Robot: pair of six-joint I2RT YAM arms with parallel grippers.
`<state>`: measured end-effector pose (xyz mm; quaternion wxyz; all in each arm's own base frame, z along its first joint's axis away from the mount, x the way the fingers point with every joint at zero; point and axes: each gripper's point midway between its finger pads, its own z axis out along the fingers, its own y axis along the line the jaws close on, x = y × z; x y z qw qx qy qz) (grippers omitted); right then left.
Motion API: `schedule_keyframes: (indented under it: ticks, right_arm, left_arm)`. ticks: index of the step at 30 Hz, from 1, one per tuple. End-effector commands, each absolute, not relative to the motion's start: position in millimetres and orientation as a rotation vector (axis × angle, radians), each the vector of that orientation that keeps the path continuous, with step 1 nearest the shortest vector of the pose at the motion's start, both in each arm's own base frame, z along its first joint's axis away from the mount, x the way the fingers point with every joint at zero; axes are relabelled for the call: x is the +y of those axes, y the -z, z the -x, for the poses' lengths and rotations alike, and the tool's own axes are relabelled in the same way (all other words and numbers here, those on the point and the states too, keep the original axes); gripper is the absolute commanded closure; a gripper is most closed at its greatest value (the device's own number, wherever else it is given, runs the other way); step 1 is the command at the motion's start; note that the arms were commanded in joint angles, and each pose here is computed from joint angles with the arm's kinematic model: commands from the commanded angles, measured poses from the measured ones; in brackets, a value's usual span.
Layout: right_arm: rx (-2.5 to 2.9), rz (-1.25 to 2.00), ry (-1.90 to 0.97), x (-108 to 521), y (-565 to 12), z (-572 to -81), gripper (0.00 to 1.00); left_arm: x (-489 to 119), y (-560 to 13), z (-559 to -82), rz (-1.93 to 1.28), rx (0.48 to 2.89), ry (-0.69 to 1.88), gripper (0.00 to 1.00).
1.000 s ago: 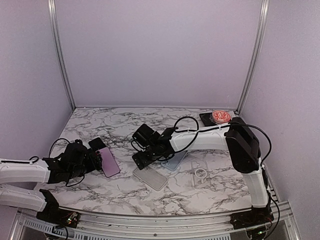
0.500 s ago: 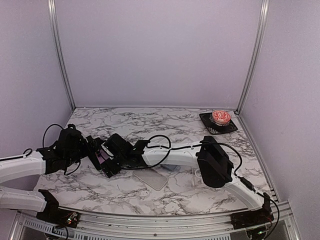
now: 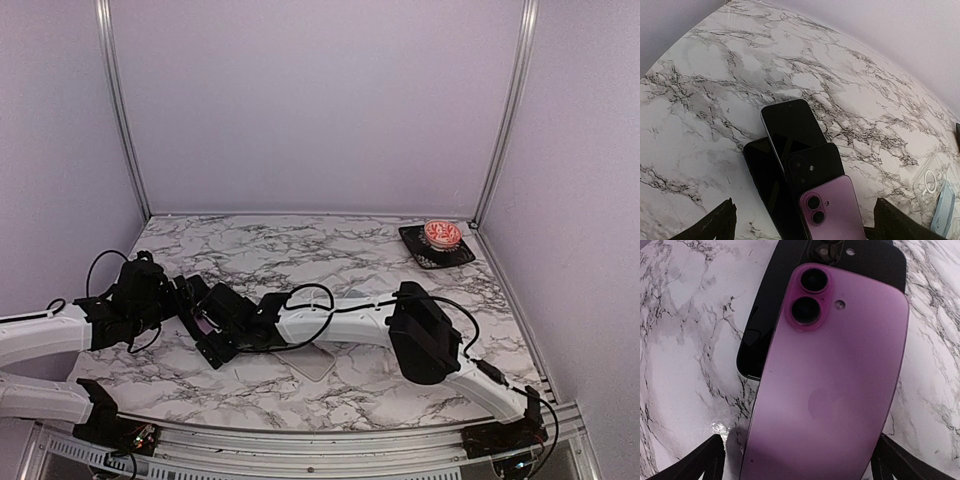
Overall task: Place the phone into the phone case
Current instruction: Pick up the phone at the center of the board.
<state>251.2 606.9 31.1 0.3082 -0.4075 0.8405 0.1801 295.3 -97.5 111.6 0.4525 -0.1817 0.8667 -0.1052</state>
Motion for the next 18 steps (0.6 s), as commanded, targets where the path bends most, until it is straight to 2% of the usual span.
schedule_keyframes:
  ticks: [1,10,14,18]
  right_arm:
    - [2.225,1.059,-0.376,602.1,-25.3,-253.2,0.03]
    - [2.258,1.092,-0.296,580.6,-19.0,-250.5,0.14]
    - [2.255,1.129,-0.372,584.3,-24.9,-242.9,0.27]
    - [2.258,1.149,-0.438,586.2,-33.5,-239.8,0.44]
  left_arm:
    - [-90.6,-104.2,-292.1,0.431,2.162,0.204,0.03]
    - [-89.4,-105.4,-292.7,0.413,2.16,0.186,0.03]
    - [-91.8,-105.7,-293.5,0.4,2.166,0.193,0.03]
    - [-95.7,-106.7,-293.3,0.388,2.172,0.216,0.03]
